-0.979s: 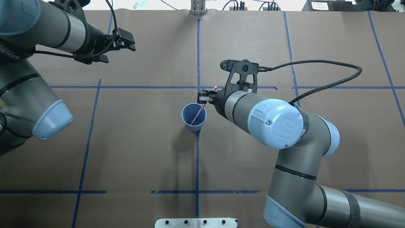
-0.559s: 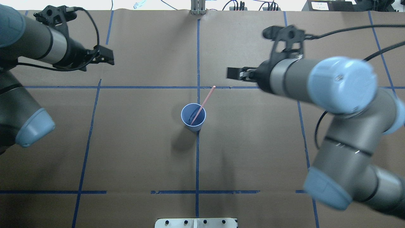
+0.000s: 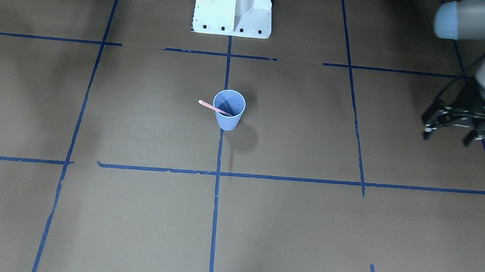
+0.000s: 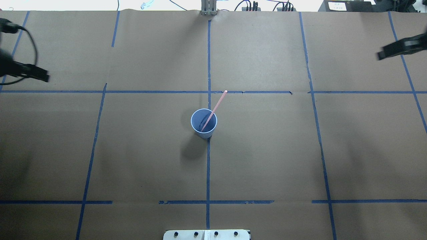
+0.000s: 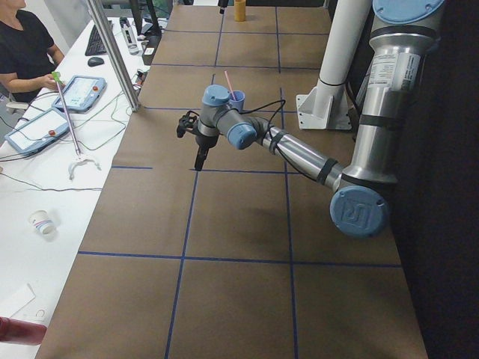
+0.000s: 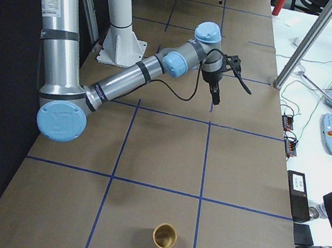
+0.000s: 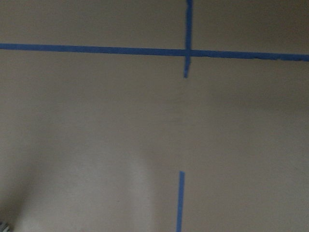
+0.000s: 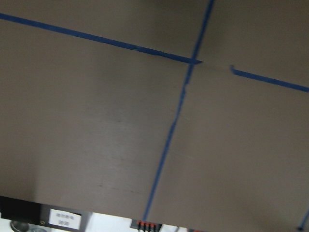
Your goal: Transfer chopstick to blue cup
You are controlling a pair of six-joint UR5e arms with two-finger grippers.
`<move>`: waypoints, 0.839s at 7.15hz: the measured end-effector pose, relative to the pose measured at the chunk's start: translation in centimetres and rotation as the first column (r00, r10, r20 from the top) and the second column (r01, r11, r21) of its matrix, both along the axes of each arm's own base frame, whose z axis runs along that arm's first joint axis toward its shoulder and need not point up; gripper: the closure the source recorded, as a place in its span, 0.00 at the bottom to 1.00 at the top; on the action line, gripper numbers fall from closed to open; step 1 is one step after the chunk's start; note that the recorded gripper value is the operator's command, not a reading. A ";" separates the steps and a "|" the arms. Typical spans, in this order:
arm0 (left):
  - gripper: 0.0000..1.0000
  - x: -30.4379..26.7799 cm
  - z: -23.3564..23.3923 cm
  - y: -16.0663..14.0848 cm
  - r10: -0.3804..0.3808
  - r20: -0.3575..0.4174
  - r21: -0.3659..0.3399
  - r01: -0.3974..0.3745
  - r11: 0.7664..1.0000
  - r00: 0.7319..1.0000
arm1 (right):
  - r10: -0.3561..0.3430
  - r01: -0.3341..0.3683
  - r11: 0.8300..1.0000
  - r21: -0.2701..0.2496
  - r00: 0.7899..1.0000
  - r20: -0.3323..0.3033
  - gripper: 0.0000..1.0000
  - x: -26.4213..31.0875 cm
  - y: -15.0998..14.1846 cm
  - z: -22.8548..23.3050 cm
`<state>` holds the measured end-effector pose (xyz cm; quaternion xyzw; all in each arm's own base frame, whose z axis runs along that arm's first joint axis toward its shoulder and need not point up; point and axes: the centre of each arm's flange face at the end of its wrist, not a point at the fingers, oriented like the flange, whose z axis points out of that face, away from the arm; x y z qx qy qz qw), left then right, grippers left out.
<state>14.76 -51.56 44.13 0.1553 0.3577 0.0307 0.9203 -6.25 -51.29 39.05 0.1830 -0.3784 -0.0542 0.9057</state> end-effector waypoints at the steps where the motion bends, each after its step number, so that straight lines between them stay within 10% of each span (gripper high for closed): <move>1: 0.00 -5.4 3.5 -0.9 0.045 0.008 0.008 -0.045 0.999 0.999 | -0.072 0.071 0.997 -0.019 0.997 -0.036 0.00 5.3 -1.1 5.7; 6: 0.00 -19.9 15.9 -2.7 0.182 0.023 -0.022 -0.181 0.983 0.983 | -0.248 0.237 0.953 -0.187 0.968 -0.034 0.00 13.3 -1.2 20.0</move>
